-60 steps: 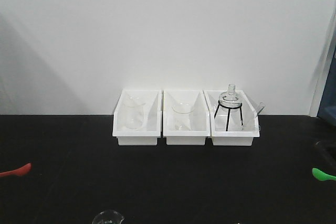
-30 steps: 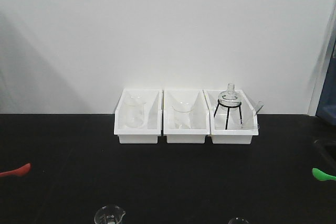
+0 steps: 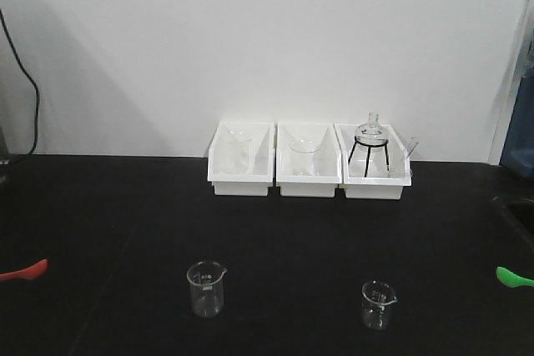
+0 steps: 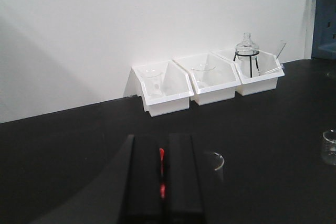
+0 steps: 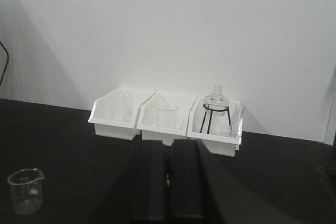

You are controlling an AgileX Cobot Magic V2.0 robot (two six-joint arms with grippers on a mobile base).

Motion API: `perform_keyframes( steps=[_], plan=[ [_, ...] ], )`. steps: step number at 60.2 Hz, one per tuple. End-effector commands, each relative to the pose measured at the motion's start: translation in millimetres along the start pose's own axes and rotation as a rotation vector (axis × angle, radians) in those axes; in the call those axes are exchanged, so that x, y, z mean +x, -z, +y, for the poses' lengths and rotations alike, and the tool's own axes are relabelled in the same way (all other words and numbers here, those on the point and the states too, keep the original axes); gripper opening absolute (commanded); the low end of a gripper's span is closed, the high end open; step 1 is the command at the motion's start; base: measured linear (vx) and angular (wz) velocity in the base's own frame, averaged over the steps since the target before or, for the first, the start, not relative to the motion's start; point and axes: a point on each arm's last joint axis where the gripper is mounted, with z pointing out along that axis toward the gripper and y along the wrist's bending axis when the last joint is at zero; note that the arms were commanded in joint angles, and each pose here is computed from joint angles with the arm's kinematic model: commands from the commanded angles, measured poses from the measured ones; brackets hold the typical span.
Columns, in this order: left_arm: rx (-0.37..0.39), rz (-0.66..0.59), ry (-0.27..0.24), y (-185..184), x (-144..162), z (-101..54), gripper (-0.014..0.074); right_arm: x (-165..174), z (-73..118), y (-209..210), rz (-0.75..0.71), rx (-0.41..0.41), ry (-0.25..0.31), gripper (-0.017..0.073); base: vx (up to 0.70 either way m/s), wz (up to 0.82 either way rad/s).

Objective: Sort red and green spoons into left cabinet
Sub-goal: 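Drive the base away from the bench holding both spoons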

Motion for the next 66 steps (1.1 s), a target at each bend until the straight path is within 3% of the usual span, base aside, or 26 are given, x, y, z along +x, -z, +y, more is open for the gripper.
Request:
perform_keyframes(
  steps=[1, 30, 66],
  plan=[
    [0.011, -0.055, 0.085, 0.6, -12.0, -0.6, 0.0000, -17.4, 3.6, 0.0, -0.093, -0.043, 0.000, -0.0006, -0.31, 0.12],
    [0.010, -0.055, 0.086, 0.6, -11.9, -0.6, 0.0000, -17.4, 3.6, 0.0, -0.093, -0.043, 0.000, -0.0006, -0.28, 0.23],
    [0.010, -0.055, 0.086, 0.6, -11.9, -0.6, 0.0000, -17.3, 3.6, 0.0, -0.093, -0.042, 0.000, -0.0006, -0.17, 0.53]
  ],
)
